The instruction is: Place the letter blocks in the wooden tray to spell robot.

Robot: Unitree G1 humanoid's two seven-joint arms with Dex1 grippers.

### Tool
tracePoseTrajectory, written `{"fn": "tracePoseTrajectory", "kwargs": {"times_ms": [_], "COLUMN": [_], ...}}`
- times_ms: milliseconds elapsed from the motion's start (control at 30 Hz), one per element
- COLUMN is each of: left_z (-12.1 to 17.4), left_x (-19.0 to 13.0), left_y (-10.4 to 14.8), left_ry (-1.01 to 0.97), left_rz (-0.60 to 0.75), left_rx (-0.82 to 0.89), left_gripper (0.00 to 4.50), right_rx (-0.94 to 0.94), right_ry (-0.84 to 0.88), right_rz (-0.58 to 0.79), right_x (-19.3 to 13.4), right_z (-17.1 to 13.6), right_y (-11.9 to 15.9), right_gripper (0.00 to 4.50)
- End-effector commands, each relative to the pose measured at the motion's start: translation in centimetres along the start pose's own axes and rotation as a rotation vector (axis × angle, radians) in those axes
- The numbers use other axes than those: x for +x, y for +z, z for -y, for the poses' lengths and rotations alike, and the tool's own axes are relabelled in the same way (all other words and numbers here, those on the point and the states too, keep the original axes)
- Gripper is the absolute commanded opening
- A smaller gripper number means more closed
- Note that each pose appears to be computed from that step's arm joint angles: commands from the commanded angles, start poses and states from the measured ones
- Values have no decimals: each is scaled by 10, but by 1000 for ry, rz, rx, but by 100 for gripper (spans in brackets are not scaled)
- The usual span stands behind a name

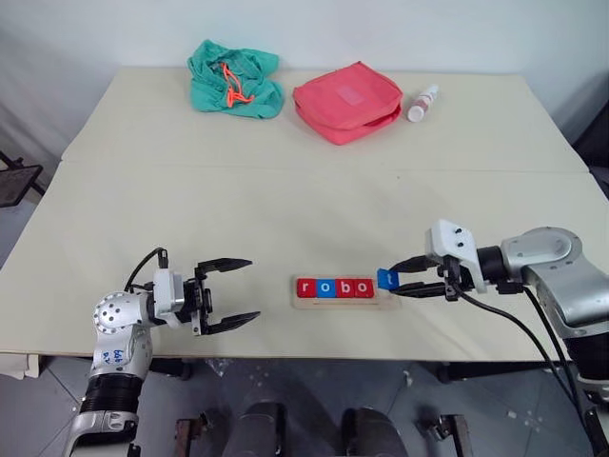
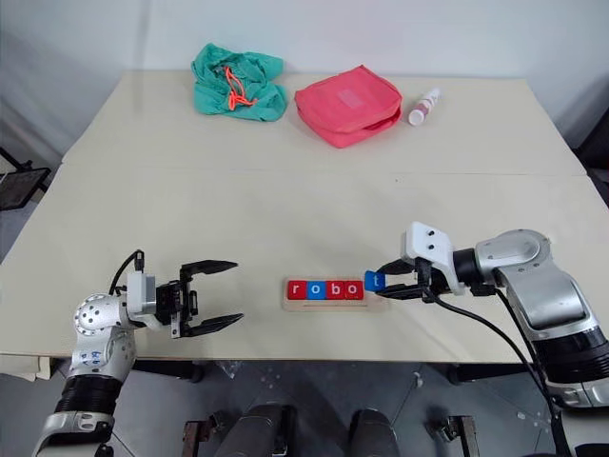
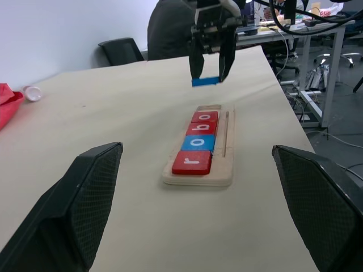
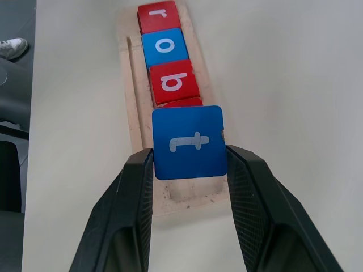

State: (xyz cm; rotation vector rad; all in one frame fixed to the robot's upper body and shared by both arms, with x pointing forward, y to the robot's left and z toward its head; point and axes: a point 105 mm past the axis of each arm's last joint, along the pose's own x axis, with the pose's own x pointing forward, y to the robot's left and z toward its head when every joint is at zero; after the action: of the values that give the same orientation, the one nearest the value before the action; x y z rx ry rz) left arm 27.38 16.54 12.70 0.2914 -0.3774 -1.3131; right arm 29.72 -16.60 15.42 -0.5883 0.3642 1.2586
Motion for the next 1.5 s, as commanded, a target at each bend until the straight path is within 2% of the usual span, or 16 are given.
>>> {"fn": "tracePoseTrajectory", "kwargs": {"times_ms": [33, 367, 667, 1000, 1100, 1233, 1467, 1500], "left_z": [0, 1, 0, -3, -3, -3, -1, -1], "left_x": [3, -2, -2, 0, 2, 3, 3, 3], "left_y": [2, 3, 2, 1, 0, 0, -1, -1], "left_ry": [-12, -3, 7, 10, 12, 13, 19, 19], "left_rz": [11, 1, -2, 3, 8, 9, 9, 8], "left_rx": [16, 19, 23, 21, 22, 23, 19, 18], "left_gripper": [450, 450, 450, 450, 450, 450, 450, 450], "right_rx": [-23, -35, -57, -72, -47, -42, -12, -9], "right_ry": [1, 23, 7, -56, -65, -46, 37, 41], "right_rz": [-5, -28, -29, 36, 52, 79, 55, 51], "right_x": [5, 15, 14, 6, 6, 12, 22, 23], "right_z": [-1, 1, 6, 10, 9, 1, -21, -22], "right_y": [0, -11, -12, 7, 14, 23, 16, 15], "right_gripper": [146, 146, 446, 446, 389, 255, 3, 3]}}
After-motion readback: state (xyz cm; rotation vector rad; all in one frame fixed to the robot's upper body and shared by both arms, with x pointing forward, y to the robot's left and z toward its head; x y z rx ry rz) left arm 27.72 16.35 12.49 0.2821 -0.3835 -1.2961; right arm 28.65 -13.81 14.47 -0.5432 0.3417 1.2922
